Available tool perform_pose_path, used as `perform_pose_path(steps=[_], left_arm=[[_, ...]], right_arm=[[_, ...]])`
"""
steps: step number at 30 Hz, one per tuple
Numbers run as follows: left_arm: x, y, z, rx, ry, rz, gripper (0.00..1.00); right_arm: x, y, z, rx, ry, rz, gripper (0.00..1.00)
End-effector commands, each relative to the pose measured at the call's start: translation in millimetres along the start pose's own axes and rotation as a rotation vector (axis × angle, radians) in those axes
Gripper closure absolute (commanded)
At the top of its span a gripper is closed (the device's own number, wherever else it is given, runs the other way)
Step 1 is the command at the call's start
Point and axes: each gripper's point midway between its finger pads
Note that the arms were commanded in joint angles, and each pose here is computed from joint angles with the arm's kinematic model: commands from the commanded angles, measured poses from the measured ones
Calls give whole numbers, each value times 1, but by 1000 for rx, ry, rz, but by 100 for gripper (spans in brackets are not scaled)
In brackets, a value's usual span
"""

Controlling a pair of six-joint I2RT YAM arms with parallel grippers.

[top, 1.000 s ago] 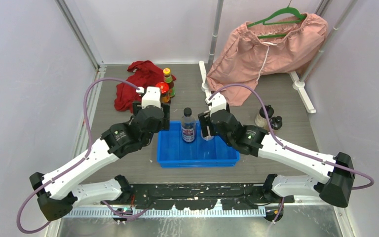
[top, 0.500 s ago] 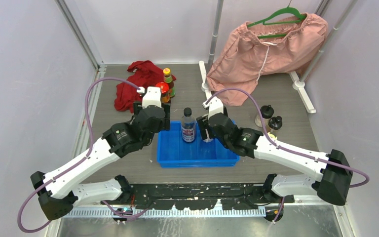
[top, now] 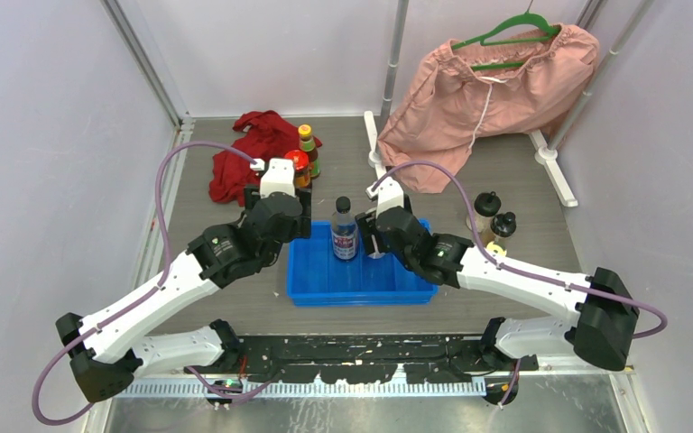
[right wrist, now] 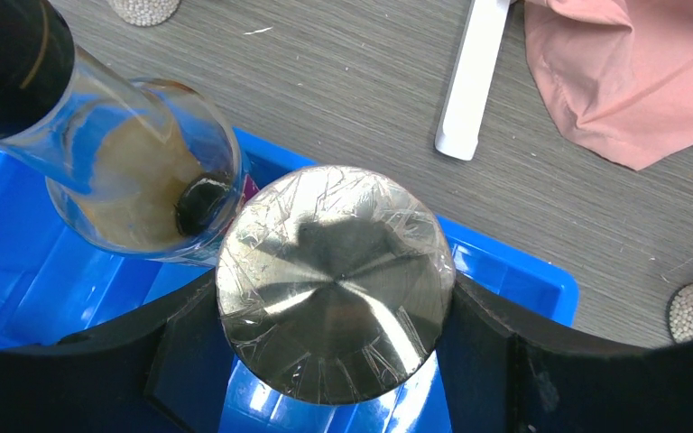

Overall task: Organize the condiment bottles
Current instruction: Place the bottle in the storage box.

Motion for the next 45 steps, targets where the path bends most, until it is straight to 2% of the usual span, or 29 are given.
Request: perform_pose_path(steps=[1,45], left_arm=[[3,2,-2,16,-19,7,25],[-6,-3,-10,18,-8,-11,25]], right_arm=[[30,5,-1,2,-110,-56,86],[9,4,-18,-30,-83,-33,84]])
Point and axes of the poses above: each gripper's point midway between its finger pads, its own z axis back along the fingers, its own y axis along the line the jaws close on, x = y × z, and after that the axes turned 3 degrees about -z, right-handed
